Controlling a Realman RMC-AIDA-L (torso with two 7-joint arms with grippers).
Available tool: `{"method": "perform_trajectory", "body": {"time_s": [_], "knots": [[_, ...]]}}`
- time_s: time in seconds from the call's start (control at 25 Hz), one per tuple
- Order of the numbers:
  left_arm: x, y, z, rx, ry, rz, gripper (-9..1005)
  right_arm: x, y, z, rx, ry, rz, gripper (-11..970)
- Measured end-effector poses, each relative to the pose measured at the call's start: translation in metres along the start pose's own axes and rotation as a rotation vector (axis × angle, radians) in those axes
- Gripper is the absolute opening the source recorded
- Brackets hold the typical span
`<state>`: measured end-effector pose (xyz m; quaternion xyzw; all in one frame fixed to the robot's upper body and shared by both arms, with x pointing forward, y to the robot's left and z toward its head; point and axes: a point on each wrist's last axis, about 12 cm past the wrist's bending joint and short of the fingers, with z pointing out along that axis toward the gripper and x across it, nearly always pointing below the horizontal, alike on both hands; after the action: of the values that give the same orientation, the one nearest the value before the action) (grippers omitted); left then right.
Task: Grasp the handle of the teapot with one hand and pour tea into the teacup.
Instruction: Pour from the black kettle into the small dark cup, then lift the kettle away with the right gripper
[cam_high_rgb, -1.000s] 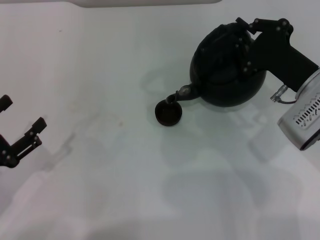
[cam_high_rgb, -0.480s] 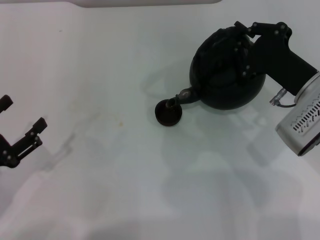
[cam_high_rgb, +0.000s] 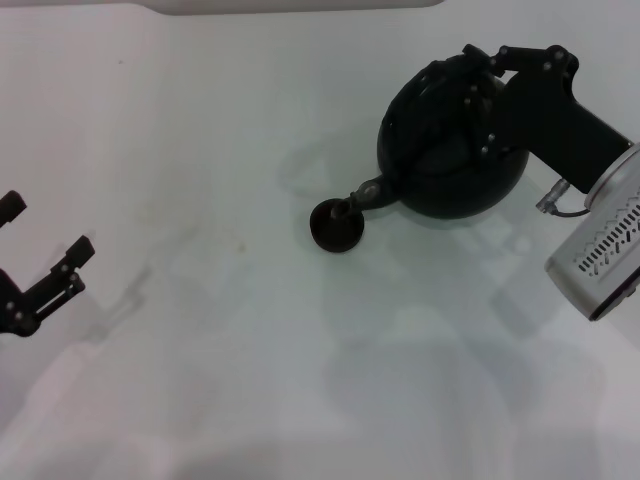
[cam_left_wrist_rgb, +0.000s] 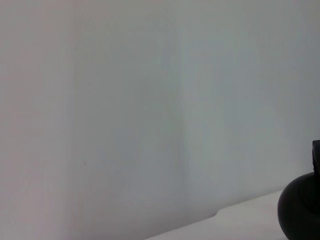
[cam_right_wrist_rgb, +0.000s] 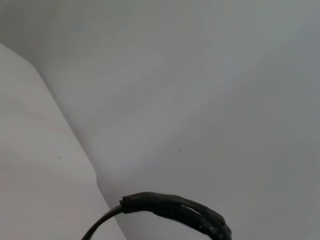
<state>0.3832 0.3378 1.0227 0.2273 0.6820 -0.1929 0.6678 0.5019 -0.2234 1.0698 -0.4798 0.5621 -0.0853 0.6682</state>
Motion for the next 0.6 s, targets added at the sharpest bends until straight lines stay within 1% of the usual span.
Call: {"method": "perform_trajectory", "body": {"time_s": [0.6], "knots": [[-0.0001, 0.0003, 0.0004, 0.000, 0.000, -0.001, 861, -0.0027, -0.0027, 0.0032, 0.033, 0.000, -0.064, 107]]}}
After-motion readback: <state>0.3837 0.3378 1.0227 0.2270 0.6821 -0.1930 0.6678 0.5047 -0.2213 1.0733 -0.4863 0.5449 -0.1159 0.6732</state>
